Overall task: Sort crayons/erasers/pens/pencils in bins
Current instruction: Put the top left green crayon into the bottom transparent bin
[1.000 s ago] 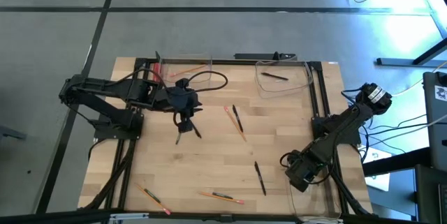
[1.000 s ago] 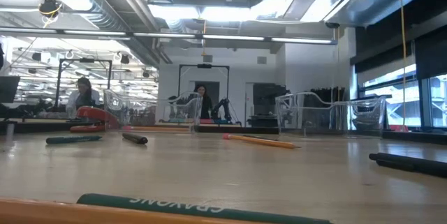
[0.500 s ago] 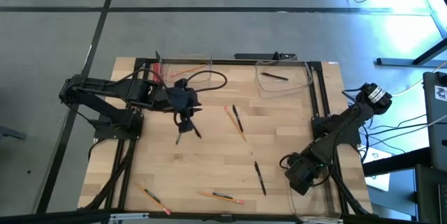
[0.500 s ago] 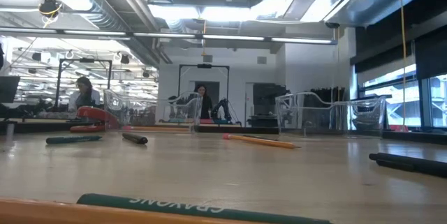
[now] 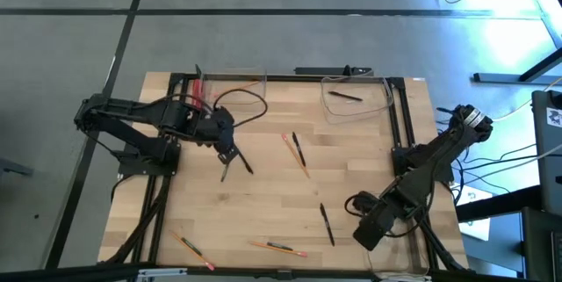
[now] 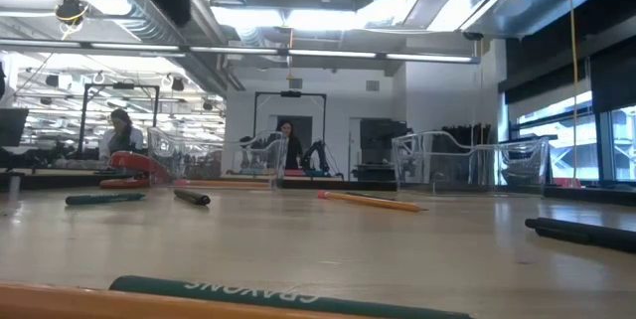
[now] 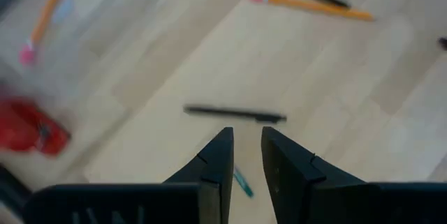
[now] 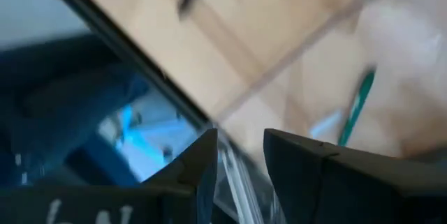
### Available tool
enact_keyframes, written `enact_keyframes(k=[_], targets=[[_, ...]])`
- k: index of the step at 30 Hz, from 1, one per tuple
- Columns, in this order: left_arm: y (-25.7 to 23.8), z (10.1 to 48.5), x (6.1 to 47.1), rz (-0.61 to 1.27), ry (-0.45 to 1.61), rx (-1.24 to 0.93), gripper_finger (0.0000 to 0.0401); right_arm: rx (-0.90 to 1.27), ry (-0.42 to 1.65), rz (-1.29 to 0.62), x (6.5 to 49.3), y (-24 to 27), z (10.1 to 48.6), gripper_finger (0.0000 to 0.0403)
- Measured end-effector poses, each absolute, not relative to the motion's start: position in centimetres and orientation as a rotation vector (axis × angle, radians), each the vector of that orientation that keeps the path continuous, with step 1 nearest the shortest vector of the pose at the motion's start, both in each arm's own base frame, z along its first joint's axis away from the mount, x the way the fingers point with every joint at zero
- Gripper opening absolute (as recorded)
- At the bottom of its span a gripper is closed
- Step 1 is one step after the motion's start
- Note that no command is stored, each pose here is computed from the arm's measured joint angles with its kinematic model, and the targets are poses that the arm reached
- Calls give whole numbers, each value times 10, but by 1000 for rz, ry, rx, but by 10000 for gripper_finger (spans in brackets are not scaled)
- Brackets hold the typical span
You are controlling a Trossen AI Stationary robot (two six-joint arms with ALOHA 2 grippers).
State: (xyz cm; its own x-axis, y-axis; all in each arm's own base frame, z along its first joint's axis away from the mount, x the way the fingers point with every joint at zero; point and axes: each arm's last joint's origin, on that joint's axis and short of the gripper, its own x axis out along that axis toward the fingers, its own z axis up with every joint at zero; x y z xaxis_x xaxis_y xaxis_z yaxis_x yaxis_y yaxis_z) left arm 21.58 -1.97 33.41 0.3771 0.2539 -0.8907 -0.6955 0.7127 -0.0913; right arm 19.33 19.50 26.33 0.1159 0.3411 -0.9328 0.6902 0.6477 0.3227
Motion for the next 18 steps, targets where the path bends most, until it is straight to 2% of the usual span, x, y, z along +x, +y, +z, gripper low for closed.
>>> enact_keyframes(k=[6, 13, 15, 18], targets=[[-23, 309, 213, 688, 1115, -710, 69, 803, 1178, -418, 200, 188, 302, 120], [-25, 290, 212, 740, 1143, -791, 69, 604, 697, -524, 212, 175, 333, 120], [-25, 289, 214, 729, 1125, -799, 69, 595, 638, -573, 219, 166, 335, 120], [-26, 290, 217, 702, 1097, -802, 69, 573, 681, -599, 231, 149, 335, 120]])
